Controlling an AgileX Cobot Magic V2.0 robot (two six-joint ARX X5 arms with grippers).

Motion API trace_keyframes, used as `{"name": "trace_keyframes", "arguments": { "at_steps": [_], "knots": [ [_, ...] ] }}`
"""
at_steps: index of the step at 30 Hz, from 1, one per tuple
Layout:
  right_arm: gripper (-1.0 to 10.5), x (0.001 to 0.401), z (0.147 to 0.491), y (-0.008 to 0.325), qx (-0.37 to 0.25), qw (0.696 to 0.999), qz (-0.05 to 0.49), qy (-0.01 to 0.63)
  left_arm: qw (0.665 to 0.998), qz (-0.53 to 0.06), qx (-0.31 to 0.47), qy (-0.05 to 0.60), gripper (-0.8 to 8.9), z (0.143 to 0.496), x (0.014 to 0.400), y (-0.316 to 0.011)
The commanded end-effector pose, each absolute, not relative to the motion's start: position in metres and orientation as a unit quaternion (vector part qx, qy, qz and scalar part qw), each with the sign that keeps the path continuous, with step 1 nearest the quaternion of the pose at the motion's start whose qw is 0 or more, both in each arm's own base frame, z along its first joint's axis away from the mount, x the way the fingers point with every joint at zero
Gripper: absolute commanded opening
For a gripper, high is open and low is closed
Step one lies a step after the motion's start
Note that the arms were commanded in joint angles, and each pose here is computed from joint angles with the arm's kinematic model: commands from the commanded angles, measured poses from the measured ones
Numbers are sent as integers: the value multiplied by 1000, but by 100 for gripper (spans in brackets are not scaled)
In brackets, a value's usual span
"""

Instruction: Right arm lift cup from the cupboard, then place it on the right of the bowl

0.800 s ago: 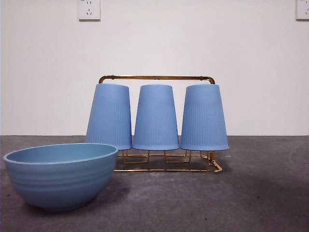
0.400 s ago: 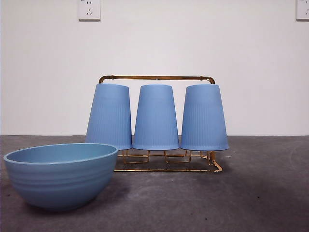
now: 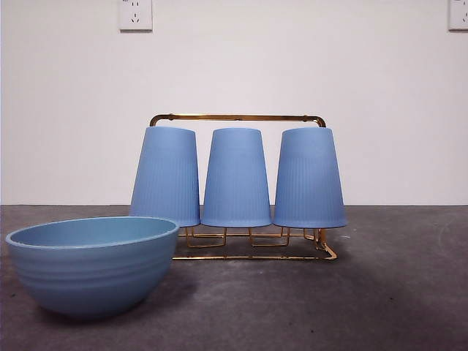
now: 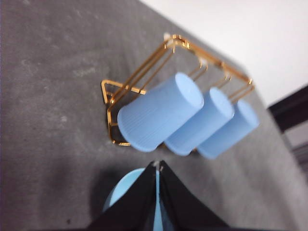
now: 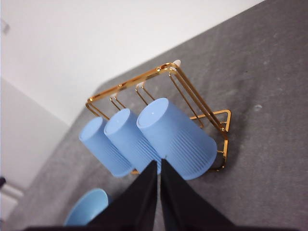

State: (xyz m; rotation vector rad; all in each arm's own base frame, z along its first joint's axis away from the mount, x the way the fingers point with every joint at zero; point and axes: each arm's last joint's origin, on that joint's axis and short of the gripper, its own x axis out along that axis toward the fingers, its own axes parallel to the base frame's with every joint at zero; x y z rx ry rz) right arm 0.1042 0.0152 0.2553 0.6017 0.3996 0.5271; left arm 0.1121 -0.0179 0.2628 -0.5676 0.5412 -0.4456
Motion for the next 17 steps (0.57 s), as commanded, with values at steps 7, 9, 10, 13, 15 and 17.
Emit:
{"name": "trace_keyframes", "arguments": {
  "at_steps": [7,9,10,13,15,17],
  "knots": [
    [11,133,287,24,202,911,226,278,907,-218,-150,328,12,292,143,-27],
    [11,141,292,29,181,910,223,299,902,-219,-125,350,12,295,149,-31],
    [11,145,293,32,169,910,220,310,900,-219,-111,361,12,295,152,-34],
    [11,156,298,43,130,907,220,335,895,-215,-69,384,12,297,160,-41],
    [11,163,301,52,108,903,231,346,894,-212,-45,393,12,297,164,-46],
    [11,169,302,62,90,898,247,354,890,-219,-24,399,12,299,166,-52]
  ]
}}
